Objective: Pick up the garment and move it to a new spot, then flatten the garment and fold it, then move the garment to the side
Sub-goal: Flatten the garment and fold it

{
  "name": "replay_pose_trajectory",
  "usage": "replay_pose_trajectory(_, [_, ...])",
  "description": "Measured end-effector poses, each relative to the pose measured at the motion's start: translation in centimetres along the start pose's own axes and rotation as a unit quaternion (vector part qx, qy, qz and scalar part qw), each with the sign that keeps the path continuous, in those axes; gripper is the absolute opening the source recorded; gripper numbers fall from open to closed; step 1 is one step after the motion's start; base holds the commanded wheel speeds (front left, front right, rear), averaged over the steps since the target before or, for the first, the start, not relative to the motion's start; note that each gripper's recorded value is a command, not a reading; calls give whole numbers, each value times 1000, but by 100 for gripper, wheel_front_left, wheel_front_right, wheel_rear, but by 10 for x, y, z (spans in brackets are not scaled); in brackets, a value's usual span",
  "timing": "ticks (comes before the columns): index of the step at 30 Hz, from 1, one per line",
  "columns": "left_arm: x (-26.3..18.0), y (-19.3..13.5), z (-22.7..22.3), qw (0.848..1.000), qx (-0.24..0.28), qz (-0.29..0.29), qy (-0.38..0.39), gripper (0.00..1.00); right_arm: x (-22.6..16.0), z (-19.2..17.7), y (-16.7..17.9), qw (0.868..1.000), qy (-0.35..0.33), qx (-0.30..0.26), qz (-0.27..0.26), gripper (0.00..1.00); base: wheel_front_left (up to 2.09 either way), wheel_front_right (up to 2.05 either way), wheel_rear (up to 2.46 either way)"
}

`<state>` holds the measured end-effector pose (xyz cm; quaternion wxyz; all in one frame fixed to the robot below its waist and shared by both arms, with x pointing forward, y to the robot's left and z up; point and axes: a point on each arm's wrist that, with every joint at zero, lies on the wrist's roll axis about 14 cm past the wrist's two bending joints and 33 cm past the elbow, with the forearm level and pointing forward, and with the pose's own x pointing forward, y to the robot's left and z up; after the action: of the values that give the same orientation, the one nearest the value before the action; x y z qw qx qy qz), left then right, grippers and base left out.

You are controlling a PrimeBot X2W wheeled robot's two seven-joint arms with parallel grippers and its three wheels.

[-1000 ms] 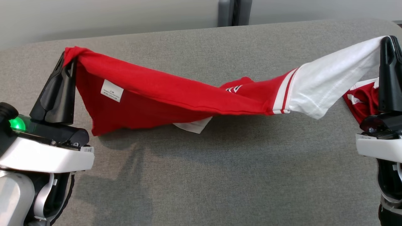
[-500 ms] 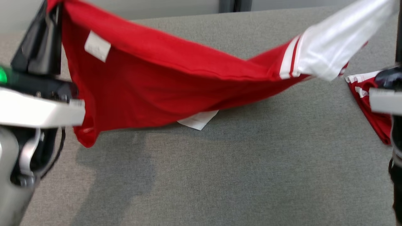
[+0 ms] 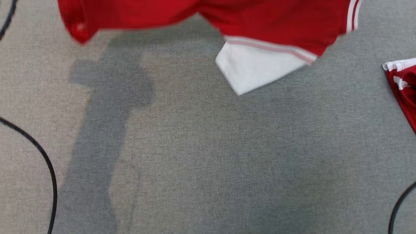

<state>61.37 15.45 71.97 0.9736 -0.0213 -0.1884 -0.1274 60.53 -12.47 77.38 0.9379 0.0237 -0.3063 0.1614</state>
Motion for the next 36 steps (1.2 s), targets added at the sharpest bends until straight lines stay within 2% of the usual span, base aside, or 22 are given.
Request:
replay_pose_trajectory(8, [25, 31, -1, 998, -21, 49, -19, 0, 52, 22, 19, 999, -43, 2, 20, 0, 0, 0, 0])
replay_pose_trajectory(16, [10, 41, -80, 993, -75, 71, 59, 0, 46, -46, 26, 998, 35, 41, 17, 0, 0, 0, 0])
replay_pose_trajectory(21, [-42, 39, -164, 975, -132, 103, 145, 0, -9, -131, 24, 987, 132, 95, -11, 0, 0, 0, 0])
replay_pose_trajectory(27, [-111, 24, -225, 952, -177, 130, 214, 0, -114, -204, 11, 955, 232, 165, -83, 0, 0, 0, 0])
replay_pose_trajectory(31, [-142, 18, -232, 947, -193, 138, 218, 0, -186, -228, 18, 929, 282, 206, -121, 0, 0, 0, 0])
replay_pose_trajectory(33, [-163, 14, -236, 944, -197, 139, 223, 0, -218, -231, 25, 918, 300, 223, -133, 0, 0, 0, 0])
replay_pose_trajectory(34, [-187, 7, -239, 941, -199, 142, 234, 0, -249, -231, 34, 907, 320, 236, -141, 0, 0, 0, 0])
replay_pose_trajectory(36, [-208, 3, -238, 939, -195, 145, 241, 0, -273, -226, 41, 897, 327, 255, -154, 0, 0, 0, 0])
